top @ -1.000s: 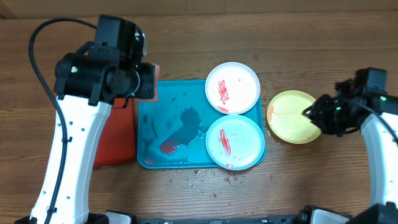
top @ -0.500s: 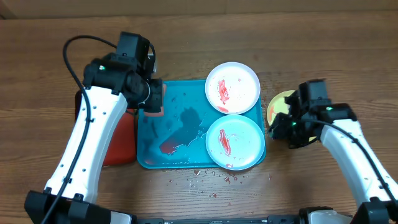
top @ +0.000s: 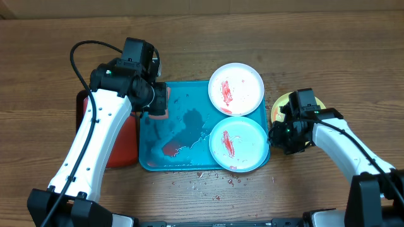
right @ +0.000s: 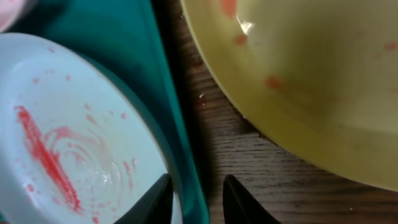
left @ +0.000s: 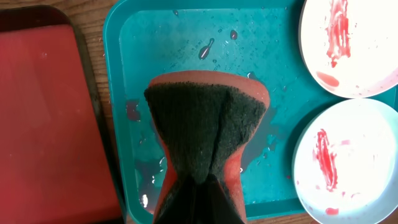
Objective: Clean dirty plates on tray and stack at the side
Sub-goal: 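Release the yellow plate and move the right gripper back toward the tray, then grasp the light-blue plate rim with the right gripper and pull it left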
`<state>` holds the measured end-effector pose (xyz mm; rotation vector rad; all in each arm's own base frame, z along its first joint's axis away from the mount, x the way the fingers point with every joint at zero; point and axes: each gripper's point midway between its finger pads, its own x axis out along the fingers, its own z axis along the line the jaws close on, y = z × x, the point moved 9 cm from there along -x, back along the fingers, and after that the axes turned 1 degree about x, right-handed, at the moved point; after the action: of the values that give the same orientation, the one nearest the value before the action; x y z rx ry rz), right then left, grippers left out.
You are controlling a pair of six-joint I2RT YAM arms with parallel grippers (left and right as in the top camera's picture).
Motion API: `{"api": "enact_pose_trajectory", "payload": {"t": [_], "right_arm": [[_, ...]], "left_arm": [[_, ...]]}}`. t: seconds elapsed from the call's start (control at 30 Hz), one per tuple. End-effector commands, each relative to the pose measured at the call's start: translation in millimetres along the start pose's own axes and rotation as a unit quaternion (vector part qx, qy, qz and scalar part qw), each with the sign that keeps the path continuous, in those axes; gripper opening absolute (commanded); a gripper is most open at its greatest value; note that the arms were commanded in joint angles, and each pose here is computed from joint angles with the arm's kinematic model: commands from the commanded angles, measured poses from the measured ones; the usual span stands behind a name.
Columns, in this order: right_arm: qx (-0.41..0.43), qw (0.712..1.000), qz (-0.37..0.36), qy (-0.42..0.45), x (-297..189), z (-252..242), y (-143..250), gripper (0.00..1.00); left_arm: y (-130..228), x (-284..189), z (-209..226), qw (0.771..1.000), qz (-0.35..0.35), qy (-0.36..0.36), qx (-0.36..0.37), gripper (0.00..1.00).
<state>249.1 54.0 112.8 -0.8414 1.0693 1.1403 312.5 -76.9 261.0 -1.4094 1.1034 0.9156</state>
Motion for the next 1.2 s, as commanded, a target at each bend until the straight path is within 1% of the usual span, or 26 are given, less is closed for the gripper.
{"api": "enact_pose_trajectory", "payload": {"t": [0.0, 0.4, 0.5, 0.77, 0.87, 0.9, 1.0, 1.17], "right_arm": [[0.001, 1.000, 0.008, 0.001, 5, 0, 2, 0.28], [-0.003, 1.000, 0.022, -0.022, 5, 3, 5, 0.27], [-0.006, 0.999, 0.024, -0.022, 5, 5, 6, 0.24], [-0.038, 0.999, 0.033, -0.022, 10, 20, 14, 0.23], [-0.028, 0.999, 0.023, 0.007, 12, 23, 16, 0.23], [-0.026, 0.999, 0.022, 0.010, 12, 23, 16, 0.20], [-0.029, 0.999, 0.024, 0.009, 13, 25, 17, 0.04], [-0.039, 0.998, 0.036, -0.018, 12, 38, 21, 0.04]], "left_arm": [[-1, 0, -1, 1.000, -0.001, 0.007, 0.013, 0.04], [-1, 1, -1, 1.000, -0.002, 0.008, 0.014, 0.04], [-1, 0, -1, 1.000, -0.002, 0.007, 0.013, 0.04], [-2, 0, -1, 1.000, -0.004, 0.008, 0.014, 0.04], [-2, 0, -1, 1.000, -0.005, 0.008, 0.014, 0.05], [-2, 0, -1, 1.000, -0.005, 0.008, 0.014, 0.04], [-2, 0, -1, 1.000, -0.005, 0.008, 0.014, 0.04], [-2, 0, -2, 1.000, -0.005, 0.008, 0.014, 0.04]]}}
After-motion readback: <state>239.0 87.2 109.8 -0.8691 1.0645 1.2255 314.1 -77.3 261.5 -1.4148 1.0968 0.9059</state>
